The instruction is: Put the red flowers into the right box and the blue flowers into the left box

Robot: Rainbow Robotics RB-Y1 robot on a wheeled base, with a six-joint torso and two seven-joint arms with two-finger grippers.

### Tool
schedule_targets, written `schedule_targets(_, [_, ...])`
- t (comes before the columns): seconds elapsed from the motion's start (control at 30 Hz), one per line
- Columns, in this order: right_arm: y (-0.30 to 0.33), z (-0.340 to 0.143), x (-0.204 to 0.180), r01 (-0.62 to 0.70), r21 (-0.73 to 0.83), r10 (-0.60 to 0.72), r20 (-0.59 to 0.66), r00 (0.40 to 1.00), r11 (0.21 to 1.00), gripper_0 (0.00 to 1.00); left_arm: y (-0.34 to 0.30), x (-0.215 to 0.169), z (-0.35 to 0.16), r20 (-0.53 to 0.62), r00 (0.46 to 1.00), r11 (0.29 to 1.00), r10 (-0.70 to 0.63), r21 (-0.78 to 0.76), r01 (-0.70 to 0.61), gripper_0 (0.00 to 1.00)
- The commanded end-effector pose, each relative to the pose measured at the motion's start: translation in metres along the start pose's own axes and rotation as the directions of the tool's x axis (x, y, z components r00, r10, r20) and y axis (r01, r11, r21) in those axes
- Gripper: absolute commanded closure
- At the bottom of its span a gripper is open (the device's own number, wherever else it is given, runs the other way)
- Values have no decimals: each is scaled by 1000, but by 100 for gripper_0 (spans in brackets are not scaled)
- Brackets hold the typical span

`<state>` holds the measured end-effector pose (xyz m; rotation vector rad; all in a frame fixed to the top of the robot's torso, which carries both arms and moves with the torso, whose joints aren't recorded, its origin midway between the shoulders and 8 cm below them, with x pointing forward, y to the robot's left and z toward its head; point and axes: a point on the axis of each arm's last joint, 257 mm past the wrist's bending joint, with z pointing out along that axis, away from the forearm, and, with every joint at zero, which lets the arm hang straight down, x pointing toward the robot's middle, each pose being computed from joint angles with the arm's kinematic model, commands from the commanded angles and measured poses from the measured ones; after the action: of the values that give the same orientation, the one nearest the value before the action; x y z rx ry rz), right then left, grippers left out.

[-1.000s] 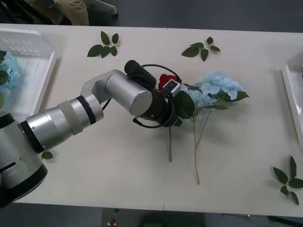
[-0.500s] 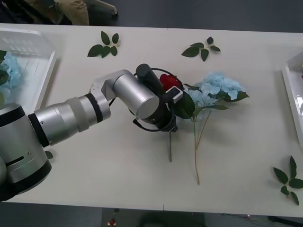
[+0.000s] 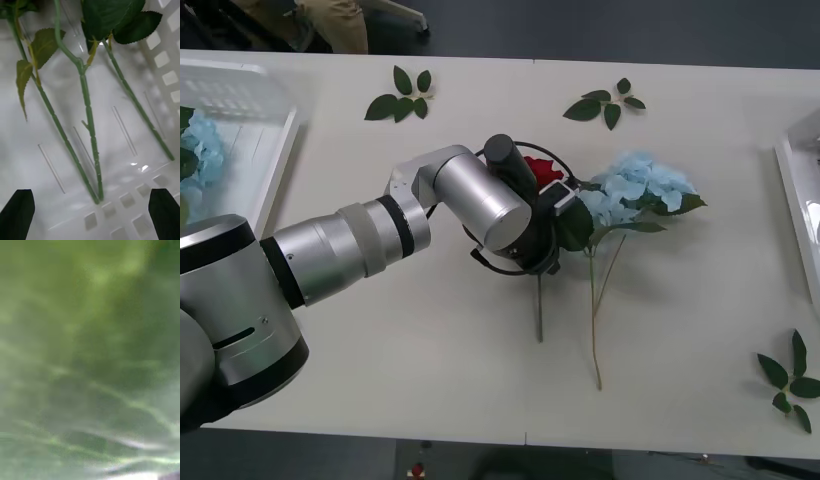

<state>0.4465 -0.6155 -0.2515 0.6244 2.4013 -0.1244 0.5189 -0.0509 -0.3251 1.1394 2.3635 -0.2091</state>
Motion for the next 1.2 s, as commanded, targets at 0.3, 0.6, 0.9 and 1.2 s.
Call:
schedule_targets(0.3, [78,-48,-21,136,-119,-135,13,991,984,10,4,-22,-3,22,994,990,109,-87,-107,15])
schedule_targets(0.6, [151,-79,3,147,-234,-152,-2,988,961,10,3,-17,-3,5,995,992,96,-80,-96,54])
schedule_targets(0.9, [208,-114,40,153,-358,-163,3,987,921,10,3,-15,-3,0,996,994,85,-75,-85,77])
schedule_targets(1.2, [255,-127,70,206,-443,-220,20,975,873,10,3,-14,-3,0,998,995,70,-73,-70,100])
